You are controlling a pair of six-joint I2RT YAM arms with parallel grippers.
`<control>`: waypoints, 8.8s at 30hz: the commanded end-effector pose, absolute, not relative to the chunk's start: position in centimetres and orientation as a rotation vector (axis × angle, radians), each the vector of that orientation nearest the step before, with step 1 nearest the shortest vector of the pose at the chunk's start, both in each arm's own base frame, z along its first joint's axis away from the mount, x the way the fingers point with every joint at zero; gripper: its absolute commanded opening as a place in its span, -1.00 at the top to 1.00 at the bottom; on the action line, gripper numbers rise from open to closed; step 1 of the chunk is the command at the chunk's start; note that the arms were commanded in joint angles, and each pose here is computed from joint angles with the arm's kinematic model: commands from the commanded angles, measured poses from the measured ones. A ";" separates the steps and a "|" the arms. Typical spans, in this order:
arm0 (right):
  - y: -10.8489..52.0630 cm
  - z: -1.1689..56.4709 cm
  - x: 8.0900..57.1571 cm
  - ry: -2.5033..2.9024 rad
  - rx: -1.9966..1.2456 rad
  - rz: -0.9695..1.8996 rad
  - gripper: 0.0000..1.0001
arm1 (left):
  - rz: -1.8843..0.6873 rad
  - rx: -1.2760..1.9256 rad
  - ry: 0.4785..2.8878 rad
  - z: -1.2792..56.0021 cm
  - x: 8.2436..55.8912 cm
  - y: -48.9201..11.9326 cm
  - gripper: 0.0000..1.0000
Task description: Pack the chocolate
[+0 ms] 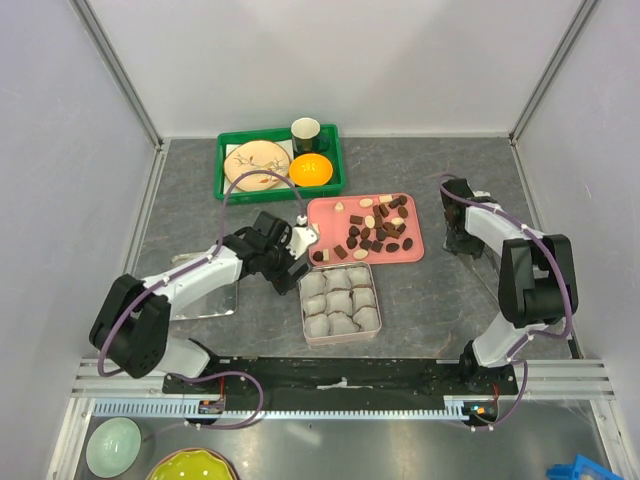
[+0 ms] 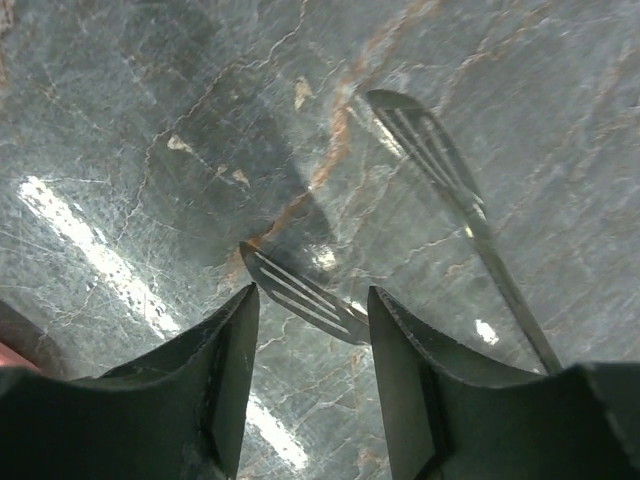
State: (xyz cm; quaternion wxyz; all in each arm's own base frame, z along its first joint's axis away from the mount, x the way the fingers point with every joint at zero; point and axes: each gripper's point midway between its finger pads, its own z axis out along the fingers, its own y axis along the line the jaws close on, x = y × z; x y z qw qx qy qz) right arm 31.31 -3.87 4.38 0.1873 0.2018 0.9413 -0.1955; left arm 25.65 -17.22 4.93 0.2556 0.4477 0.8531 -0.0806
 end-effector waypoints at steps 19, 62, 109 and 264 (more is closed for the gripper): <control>-2.6 2.9 33.3 2.613 0.597 -0.430 0.53 | -0.054 0.946 2.178 14.8 27.5 -14.3 -0.99; 37.2 16.7 16.1 2.159 -1.399 0.262 1.00 | -0.212 0.534 2.250 20.4 26.0 -5.8 -0.99; 44.2 23.4 18.0 1.855 -1.322 0.457 -0.45 | -0.250 0.592 2.221 20.3 25.9 -5.0 -0.99; 29.8 38.5 21.6 1.238 -0.610 1.430 0.61 | -1.319 1.293 1.737 30.5 15.3 -23.1 0.89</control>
